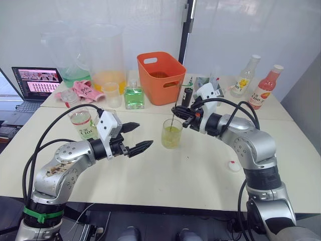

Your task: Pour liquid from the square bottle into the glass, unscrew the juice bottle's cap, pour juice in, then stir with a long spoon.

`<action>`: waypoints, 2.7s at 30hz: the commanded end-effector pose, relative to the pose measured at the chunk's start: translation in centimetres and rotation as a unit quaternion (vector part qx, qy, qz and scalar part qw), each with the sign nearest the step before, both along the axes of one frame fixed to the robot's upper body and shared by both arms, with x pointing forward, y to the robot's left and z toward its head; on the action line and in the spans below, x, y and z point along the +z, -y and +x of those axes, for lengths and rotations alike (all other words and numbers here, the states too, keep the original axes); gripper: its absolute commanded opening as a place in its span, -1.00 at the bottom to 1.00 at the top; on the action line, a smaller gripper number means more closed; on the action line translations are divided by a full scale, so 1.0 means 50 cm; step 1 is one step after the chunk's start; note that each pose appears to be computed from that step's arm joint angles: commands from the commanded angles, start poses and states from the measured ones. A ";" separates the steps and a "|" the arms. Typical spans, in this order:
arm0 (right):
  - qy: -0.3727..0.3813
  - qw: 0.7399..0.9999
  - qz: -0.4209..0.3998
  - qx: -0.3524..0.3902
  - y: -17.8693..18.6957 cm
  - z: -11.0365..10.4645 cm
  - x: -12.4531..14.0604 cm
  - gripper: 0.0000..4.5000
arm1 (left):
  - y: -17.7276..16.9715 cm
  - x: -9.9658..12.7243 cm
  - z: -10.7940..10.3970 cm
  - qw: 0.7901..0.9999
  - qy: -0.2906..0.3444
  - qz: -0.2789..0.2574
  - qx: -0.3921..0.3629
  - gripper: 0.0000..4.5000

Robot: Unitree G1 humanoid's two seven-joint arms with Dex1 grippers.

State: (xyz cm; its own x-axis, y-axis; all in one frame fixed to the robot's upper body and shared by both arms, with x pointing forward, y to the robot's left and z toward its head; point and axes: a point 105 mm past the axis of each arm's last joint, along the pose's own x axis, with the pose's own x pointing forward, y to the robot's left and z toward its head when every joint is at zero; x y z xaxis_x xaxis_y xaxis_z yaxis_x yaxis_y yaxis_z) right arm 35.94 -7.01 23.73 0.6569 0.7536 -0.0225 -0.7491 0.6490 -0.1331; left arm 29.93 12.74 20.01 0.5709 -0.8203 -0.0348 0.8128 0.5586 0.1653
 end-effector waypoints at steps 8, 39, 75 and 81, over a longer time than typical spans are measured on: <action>0.037 0.996 0.074 0.041 0.008 -0.043 0.096 -1.00 | 0.008 0.024 -0.012 1.000 0.023 -0.003 -0.013 1.00; -0.135 0.982 0.131 0.009 0.169 -0.112 0.117 -1.00 | -0.001 0.005 -0.025 0.999 0.012 -0.006 -0.031 1.00; -0.402 0.881 -0.038 -0.246 0.212 0.010 -0.237 -1.00 | -0.011 -0.004 -0.047 0.998 -0.004 0.016 -0.054 1.00; -0.387 0.885 -0.029 -0.256 0.204 0.009 -0.246 -1.00 | -0.011 -0.005 -0.046 0.998 -0.004 0.018 -0.054 1.00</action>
